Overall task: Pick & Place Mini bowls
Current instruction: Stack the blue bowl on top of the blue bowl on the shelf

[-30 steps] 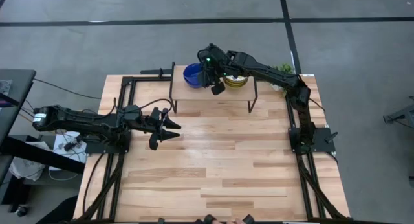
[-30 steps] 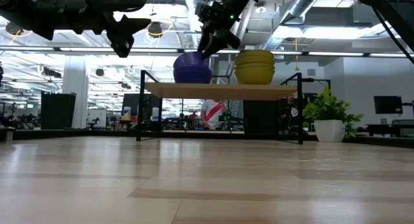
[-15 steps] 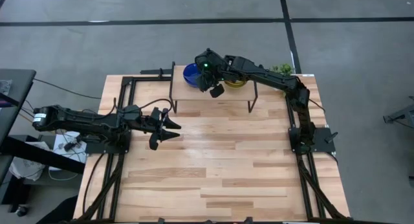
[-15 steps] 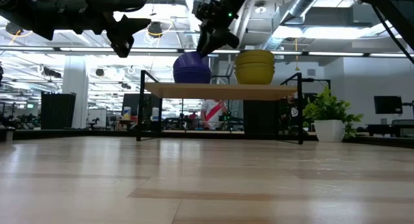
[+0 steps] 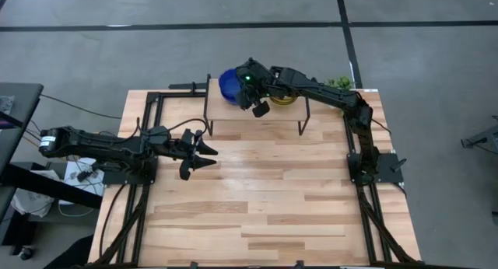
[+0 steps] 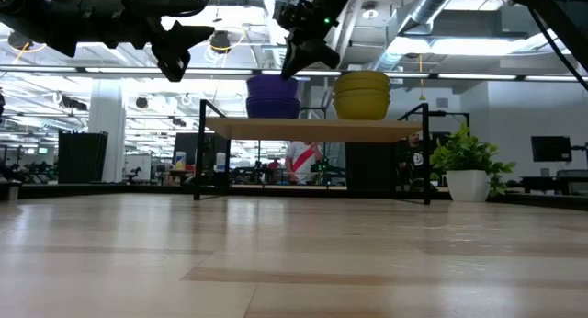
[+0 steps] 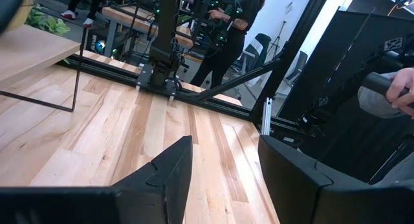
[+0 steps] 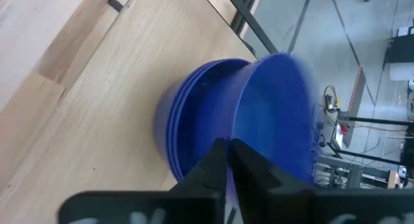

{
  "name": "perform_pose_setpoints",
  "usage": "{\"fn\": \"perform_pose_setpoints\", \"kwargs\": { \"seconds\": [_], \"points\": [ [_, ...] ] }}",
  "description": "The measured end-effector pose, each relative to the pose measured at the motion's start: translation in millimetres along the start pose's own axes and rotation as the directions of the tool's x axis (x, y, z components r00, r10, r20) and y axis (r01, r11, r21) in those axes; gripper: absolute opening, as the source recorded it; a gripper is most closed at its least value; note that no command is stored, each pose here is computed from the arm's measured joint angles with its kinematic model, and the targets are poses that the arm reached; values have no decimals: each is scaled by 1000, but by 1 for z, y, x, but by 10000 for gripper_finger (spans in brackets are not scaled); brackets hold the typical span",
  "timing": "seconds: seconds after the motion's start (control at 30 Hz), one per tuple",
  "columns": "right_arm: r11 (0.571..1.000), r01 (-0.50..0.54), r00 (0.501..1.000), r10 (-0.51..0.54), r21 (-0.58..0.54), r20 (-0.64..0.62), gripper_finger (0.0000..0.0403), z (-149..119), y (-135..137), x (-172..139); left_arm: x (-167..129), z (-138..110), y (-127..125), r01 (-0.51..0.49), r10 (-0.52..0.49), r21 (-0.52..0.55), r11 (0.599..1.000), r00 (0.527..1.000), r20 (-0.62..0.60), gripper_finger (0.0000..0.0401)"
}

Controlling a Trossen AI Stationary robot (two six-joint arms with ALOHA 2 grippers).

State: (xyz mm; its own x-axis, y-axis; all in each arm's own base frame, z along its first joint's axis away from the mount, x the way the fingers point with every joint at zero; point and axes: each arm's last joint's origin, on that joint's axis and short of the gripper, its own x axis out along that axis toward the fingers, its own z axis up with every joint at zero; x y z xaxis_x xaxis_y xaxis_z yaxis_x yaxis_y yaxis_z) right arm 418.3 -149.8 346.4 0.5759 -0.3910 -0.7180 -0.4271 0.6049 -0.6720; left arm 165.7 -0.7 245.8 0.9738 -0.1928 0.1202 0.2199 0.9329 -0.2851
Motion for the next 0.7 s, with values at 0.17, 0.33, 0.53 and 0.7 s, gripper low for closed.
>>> {"fn": "perform_pose_setpoints", "kwargs": {
  "seconds": [0.17,0.33,0.53,0.7],
  "points": [
    [1000,-31,999,31,2,-14,8,-1,3,0,0,0,0,0,0,0,1000,1000,0,177],
    [999,-46,999,46,5,-20,6,-1,5,0,0,0,0,0,0,0,1000,1000,0,175],
    [999,-44,999,44,6,-12,3,0,5,0,0,0,0,0,0,0,1000,1000,0,177],
    [998,-69,997,68,11,37,22,1,5,0,0,0,0,0,0,0,1000,1000,0,177]
  ]
}}
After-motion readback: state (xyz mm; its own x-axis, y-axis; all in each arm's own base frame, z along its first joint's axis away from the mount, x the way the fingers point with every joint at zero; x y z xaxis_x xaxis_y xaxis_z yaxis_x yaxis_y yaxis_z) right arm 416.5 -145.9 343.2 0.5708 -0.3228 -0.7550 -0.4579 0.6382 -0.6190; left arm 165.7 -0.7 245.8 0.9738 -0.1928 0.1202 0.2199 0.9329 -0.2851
